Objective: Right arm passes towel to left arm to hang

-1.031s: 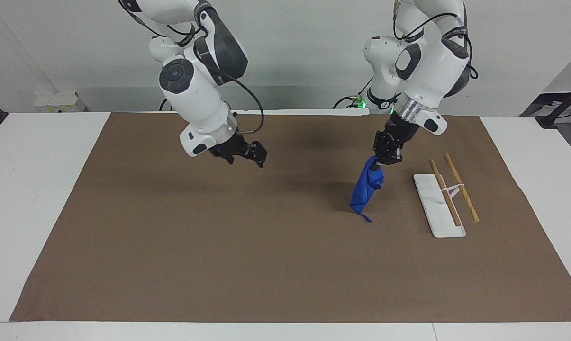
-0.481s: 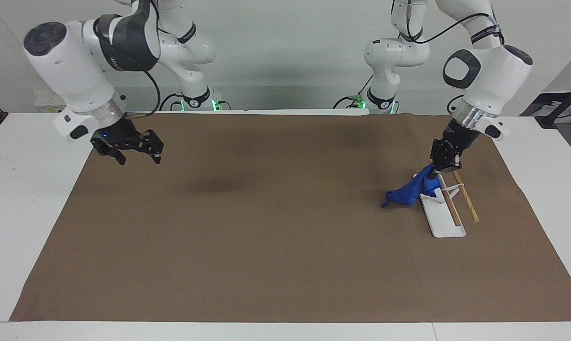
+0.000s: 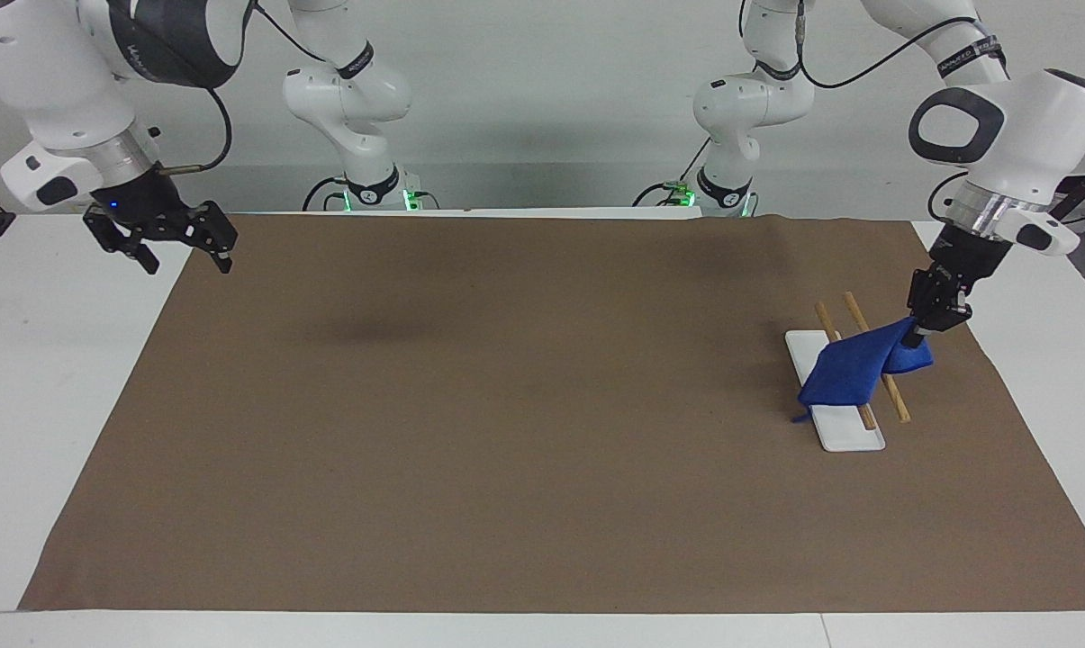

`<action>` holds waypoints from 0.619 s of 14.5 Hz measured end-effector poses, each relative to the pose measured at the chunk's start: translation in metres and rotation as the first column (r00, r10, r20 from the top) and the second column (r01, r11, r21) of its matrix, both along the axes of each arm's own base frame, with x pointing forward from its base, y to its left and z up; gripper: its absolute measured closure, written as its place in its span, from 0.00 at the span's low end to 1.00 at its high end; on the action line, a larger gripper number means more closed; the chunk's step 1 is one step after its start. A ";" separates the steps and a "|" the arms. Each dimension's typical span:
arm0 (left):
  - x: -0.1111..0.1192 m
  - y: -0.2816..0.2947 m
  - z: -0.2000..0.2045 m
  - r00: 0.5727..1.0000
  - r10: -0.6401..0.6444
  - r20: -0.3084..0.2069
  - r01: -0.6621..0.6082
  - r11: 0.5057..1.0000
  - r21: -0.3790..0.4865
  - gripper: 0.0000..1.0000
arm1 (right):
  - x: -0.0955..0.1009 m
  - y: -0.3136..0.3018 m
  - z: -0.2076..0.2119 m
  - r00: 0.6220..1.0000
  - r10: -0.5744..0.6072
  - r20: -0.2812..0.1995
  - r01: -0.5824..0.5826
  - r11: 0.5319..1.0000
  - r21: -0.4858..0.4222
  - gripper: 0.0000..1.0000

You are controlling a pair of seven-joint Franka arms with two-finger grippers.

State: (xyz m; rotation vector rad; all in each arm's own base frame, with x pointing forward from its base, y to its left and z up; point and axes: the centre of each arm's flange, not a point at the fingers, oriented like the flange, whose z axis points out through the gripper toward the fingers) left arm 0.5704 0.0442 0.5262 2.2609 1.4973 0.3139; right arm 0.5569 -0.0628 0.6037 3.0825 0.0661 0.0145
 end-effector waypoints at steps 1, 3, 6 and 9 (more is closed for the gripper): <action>0.005 0.006 0.003 1.000 0.001 0.016 -0.001 1.000 0.016 0.98 | 0.001 0.004 -0.002 1.000 0.007 -0.006 -0.007 1.000 -0.006 0.00; 0.009 0.018 0.004 1.000 -0.013 0.020 0.011 0.997 0.070 0.98 | 0.002 0.005 -0.004 1.000 0.007 -0.013 -0.007 1.000 -0.007 0.00; 0.007 0.036 0.000 1.000 -0.012 0.011 0.011 0.995 0.103 0.98 | 0.000 0.004 -0.007 0.999 -0.009 -0.033 0.009 1.000 -0.005 0.00; 0.000 0.044 -0.016 0.999 -0.022 -0.024 0.025 0.992 0.127 0.98 | -0.001 0.005 -0.007 0.999 -0.017 -0.041 0.017 1.000 -0.005 0.00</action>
